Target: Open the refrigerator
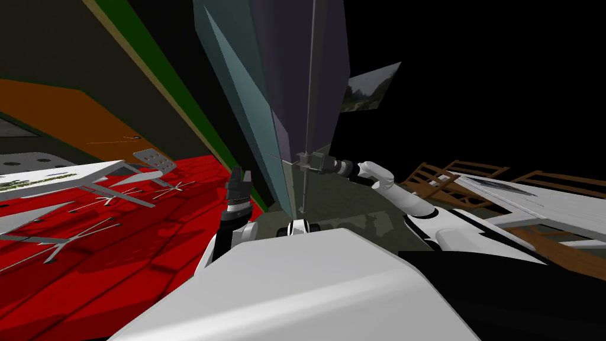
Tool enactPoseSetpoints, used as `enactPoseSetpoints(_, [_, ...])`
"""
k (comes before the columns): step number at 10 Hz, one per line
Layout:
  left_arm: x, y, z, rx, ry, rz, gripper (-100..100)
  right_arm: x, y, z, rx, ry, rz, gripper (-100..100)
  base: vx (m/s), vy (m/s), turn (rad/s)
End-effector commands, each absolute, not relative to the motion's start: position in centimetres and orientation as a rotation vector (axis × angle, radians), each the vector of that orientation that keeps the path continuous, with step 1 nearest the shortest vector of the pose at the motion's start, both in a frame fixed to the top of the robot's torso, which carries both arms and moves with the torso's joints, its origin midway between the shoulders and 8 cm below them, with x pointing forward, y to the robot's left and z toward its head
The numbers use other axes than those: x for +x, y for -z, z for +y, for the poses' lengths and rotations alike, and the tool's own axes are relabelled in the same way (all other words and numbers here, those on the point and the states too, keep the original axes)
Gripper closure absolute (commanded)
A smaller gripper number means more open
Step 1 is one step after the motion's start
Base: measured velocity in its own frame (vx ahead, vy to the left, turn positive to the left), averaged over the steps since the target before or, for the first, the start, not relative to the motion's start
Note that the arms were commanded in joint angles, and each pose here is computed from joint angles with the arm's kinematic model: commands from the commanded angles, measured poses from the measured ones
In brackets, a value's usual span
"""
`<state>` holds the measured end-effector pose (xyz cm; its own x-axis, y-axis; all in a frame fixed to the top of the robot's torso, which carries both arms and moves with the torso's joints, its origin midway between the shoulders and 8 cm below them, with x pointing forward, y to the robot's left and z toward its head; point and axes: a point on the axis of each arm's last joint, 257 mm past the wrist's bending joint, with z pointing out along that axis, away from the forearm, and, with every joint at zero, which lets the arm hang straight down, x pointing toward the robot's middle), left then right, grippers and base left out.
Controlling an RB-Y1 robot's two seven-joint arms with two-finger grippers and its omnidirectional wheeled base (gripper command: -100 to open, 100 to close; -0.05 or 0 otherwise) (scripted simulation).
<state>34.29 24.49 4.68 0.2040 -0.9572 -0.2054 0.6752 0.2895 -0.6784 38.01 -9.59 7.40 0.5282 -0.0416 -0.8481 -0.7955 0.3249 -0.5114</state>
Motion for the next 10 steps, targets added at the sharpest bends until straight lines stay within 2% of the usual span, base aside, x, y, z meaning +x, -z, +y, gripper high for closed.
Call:
enactPoseSetpoints(1, [34.3, -4.7, 24.5, -0.501, 1.207, 0.676, 0, 39.2, -7.7, -10.5, -1.226, -0.487, 0.908, -100, -0.025, 0.146, -0.231])
enactPoseSetpoints(6, [34.3, -4.7, 24.5, -0.501, 1.207, 0.676, 0, 40.7, -8.5, -11.9, -1.326, -0.340, 0.909, -100, -0.019, 0.109, -0.181])
enactPoseSetpoints(9, [34.3, -4.7, 24.5, -0.501, 1.207, 0.676, 0, 40.6, -8.6, -11.8, -1.317, -0.352, 0.910, -100, 0.014, 0.089, -0.004])
enactPoseSetpoints(10, [34.3, -4.7, 24.5, -0.501, 1.207, 0.676, 0, 40.6, -8.6, -11.8, -1.316, -0.353, 0.911, 100, 0.006, 0.012, -0.007])
